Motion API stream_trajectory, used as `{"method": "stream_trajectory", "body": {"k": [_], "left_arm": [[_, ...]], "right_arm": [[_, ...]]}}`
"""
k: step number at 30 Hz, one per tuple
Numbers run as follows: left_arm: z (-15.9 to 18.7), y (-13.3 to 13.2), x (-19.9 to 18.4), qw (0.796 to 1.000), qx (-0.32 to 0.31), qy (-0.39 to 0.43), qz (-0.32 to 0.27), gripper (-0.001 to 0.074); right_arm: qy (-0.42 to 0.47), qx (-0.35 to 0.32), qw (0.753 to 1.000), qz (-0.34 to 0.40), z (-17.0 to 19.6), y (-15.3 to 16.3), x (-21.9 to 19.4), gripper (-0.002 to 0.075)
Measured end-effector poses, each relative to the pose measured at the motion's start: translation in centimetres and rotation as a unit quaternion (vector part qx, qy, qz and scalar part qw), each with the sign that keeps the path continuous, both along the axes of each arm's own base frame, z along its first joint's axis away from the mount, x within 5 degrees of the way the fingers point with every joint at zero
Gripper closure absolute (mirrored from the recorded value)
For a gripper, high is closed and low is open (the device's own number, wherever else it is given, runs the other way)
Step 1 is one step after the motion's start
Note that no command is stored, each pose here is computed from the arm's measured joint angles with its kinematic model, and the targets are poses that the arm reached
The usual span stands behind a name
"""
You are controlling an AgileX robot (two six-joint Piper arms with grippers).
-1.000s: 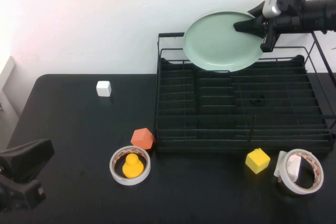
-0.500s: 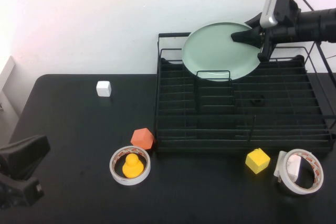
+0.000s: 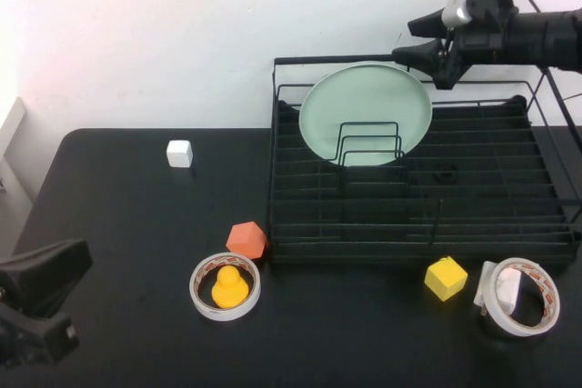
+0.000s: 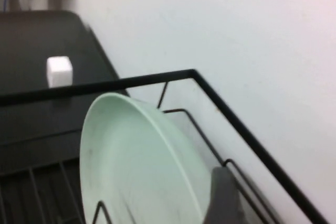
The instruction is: Place plate on rack
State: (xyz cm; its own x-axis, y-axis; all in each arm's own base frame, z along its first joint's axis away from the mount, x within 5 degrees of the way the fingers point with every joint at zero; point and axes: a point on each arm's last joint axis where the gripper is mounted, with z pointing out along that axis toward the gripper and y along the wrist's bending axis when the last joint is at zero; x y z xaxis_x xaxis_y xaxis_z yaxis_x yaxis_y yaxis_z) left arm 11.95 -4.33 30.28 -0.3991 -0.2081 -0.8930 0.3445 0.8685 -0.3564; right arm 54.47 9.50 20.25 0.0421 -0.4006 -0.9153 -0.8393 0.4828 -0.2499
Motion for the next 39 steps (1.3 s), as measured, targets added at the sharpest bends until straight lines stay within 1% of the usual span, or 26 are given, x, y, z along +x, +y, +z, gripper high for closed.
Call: {"method": "stream_trajectory", "body": {"k": [3,6,10,12,14,15,18,19,20,22,26,31,35,39], "left_arm": [[0.0,-0.1,0.0,1.0,0.0,0.002,-0.004,0.0736],[-0.1,-0.1,-0.1,1.0,0.0,0.004,-0.006,0.0736],[-0.1,-0.1,-0.1,1.0,0.001,0.004,-0.007,0.0736],[-0.1,-0.1,-0.1,1.0,0.001,0.004,-0.008,0.0736],[-0.1,-0.1,-0.1,1.0,0.001,0.004,-0.008,0.0736],[-0.1,-0.1,-0.1,1.0,0.0,0.004,-0.008,0.0736],[-0.1,-0.1,-0.1,1.0,0.0,0.004,-0.008,0.0736],[-0.1,-0.1,-0.1,1.0,0.0,0.004,-0.008,0.0736],[-0.1,-0.1,-0.1,1.0,0.0,0.004,-0.008,0.0736],[-0.1,-0.1,-0.1,1.0,0.0,0.004,-0.008,0.0736],[-0.1,-0.1,-0.1,1.0,-0.001,0.004,-0.008,0.0736],[-0.1,-0.1,-0.1,1.0,-0.001,0.004,-0.008,0.0736],[-0.1,-0.1,-0.1,1.0,-0.001,0.005,-0.009,0.0737],[-0.1,-0.1,-0.1,1.0,-0.001,0.005,-0.009,0.0736]], "right_arm": [[0.007,0.015,1.0,-0.01,1.1,-0.4,-0.1,0.0282],[0.017,0.036,0.999,-0.006,3.3,-1.2,-0.7,0.0281],[0.029,0.064,0.997,0.039,7.3,-2.5,-2.6,0.0284],[0.038,0.074,0.994,0.068,9.2,-3.2,-3.8,0.0306],[0.05,0.083,0.992,0.08,11.5,-4.2,-5.1,0.0378],[0.064,0.089,0.991,0.073,12.5,-4.8,-5.6,0.042],[0.077,0.081,0.992,0.051,16.5,-5.8,-7.8,0.0605],[0.075,0.069,0.994,0.043,17.8,-6.0,-8.6,0.0646],[0.071,0.054,0.995,0.038,19.1,-6.0,-9.6,0.0673],[0.061,0.029,0.997,0.027,21.4,-5.9,-11.4,0.0699],[0.03,-0.002,0.999,0.015,25.9,-5.3,-15.8,0.0715],[-0.008,-0.013,1.0,0.012,29.6,-4.8,-22.0,0.0717],[-0.018,-0.02,1.0,0.013,30.2,-4.4,-27.1,0.0718],[-0.033,-0.018,0.999,-0.005,29.6,-4.1,-31.6,0.0718]]}}
